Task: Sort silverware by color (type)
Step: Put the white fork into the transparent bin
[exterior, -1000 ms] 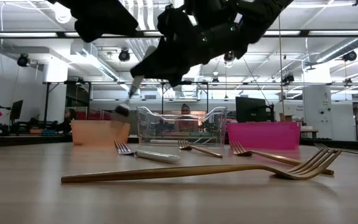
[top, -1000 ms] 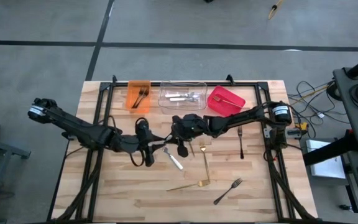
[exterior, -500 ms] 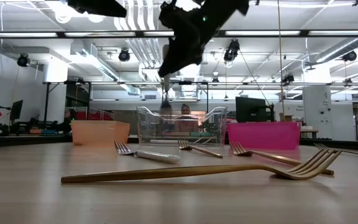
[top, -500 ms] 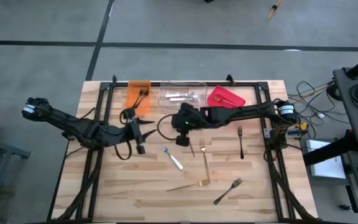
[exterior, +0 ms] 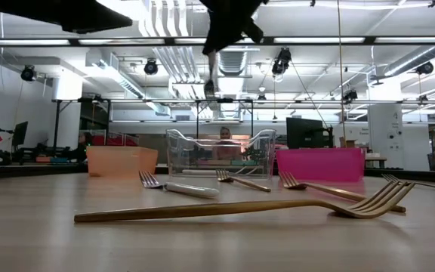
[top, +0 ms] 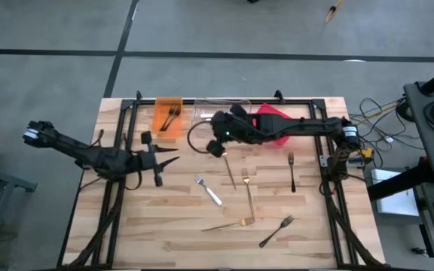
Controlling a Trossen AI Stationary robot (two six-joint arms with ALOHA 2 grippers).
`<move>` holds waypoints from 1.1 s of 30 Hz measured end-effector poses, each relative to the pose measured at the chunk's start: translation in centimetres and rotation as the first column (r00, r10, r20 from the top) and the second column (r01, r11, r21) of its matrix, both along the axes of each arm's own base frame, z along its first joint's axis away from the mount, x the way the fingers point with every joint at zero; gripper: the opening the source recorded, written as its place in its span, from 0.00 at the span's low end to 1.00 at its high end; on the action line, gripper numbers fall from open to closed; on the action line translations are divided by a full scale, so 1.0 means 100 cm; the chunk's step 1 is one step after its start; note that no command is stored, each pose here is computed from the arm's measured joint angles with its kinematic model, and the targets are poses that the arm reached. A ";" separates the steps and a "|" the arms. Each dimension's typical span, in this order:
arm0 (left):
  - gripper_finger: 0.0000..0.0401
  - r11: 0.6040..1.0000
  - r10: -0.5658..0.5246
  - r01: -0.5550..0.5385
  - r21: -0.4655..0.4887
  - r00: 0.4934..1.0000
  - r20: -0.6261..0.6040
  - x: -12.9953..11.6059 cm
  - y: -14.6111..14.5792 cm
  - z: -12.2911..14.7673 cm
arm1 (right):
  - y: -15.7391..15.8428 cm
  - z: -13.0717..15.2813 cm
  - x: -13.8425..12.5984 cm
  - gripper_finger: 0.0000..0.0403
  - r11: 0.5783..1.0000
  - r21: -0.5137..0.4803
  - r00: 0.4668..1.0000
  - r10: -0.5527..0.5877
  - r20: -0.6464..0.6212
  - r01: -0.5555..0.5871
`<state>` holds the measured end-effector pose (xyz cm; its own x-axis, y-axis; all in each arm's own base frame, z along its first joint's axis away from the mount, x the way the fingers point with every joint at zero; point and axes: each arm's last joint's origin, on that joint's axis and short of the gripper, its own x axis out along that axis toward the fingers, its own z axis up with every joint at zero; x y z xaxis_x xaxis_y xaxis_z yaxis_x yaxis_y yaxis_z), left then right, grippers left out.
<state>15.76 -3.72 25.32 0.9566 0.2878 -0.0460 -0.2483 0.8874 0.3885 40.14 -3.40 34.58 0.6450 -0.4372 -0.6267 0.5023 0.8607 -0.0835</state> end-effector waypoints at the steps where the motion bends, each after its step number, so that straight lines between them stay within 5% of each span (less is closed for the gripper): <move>1: 0.24 1.000 0.000 0.000 -0.006 1.000 0.014 -0.003 0.001 0.001 | -0.003 0.005 0.001 0.06 0.999 -0.022 0.999 -0.028 0.031 0.028; 9: 0.22 1.000 0.002 0.000 -0.027 0.997 0.076 -0.010 0.003 0.004 | -0.017 0.031 0.002 0.07 0.963 -0.060 0.944 -0.242 0.225 0.262; 18: 0.22 0.994 0.063 -0.051 -0.092 0.989 0.134 -0.002 0.008 0.007 | -0.020 0.017 0.004 0.07 0.949 -0.023 0.930 -0.303 0.208 0.314; 24: 0.22 0.979 -0.178 0.156 -0.129 0.967 -0.182 0.008 0.005 -0.020 | -0.024 0.007 0.006 0.07 0.945 -0.024 0.934 -0.319 0.163 0.327; 33: 0.22 0.994 0.044 -0.060 -0.091 0.985 -0.165 0.010 0.011 -0.006 | -0.031 0.005 0.008 0.07 0.935 -0.006 0.920 -0.348 0.181 0.355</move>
